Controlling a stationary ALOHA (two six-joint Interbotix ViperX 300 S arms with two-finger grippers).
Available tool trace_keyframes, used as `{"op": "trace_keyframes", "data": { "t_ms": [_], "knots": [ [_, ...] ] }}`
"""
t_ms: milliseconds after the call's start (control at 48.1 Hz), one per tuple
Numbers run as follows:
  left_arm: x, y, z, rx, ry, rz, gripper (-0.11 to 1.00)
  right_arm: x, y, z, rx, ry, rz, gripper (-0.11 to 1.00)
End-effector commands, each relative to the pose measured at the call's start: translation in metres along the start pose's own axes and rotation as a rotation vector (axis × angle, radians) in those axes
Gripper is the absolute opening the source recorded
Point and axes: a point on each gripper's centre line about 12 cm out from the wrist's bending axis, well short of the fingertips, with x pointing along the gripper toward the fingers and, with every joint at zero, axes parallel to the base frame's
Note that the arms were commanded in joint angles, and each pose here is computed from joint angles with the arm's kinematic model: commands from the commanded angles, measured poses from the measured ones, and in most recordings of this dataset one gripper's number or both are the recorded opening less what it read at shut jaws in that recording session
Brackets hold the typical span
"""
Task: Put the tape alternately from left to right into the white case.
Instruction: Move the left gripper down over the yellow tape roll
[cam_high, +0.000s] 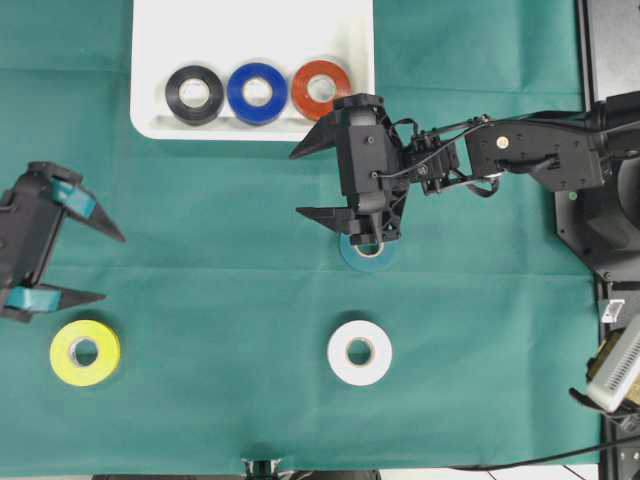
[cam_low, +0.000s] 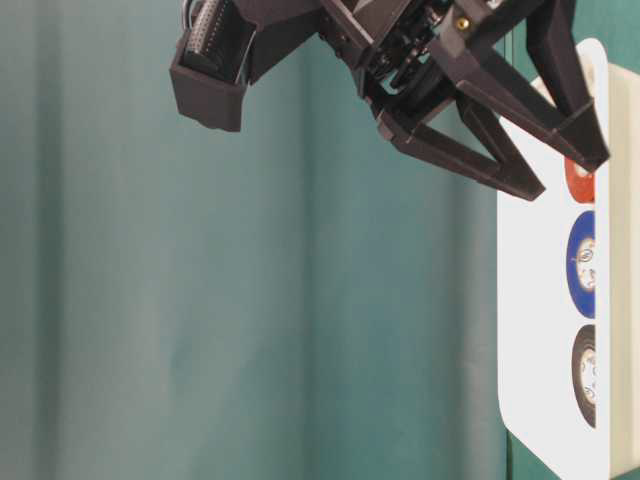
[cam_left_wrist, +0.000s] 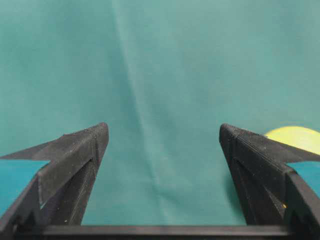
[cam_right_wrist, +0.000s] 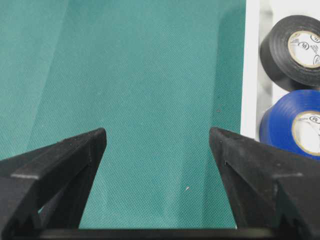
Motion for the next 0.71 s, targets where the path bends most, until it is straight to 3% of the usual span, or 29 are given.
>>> {"op": "trace_keyframes", "data": {
  "t_ms": [0,312,686],
  "knots": [
    [-0.005,-0.010,0.005,0.025,-0.032,-0.032,0.98,-0.005,0.001,0.009,0.001,-0.033,0.002,0.85],
    [-0.011,-0.041,-0.012,0.109,-0.003,-0.134,0.94,-0.005,0.001,0.009,-0.001,-0.033,0.002,0.85],
    [-0.005,-0.044,-0.017,0.113,0.010,-0.142,0.92,-0.005,0.002,0.010,0.000,-0.038,0.005,0.85]
  ]
}}
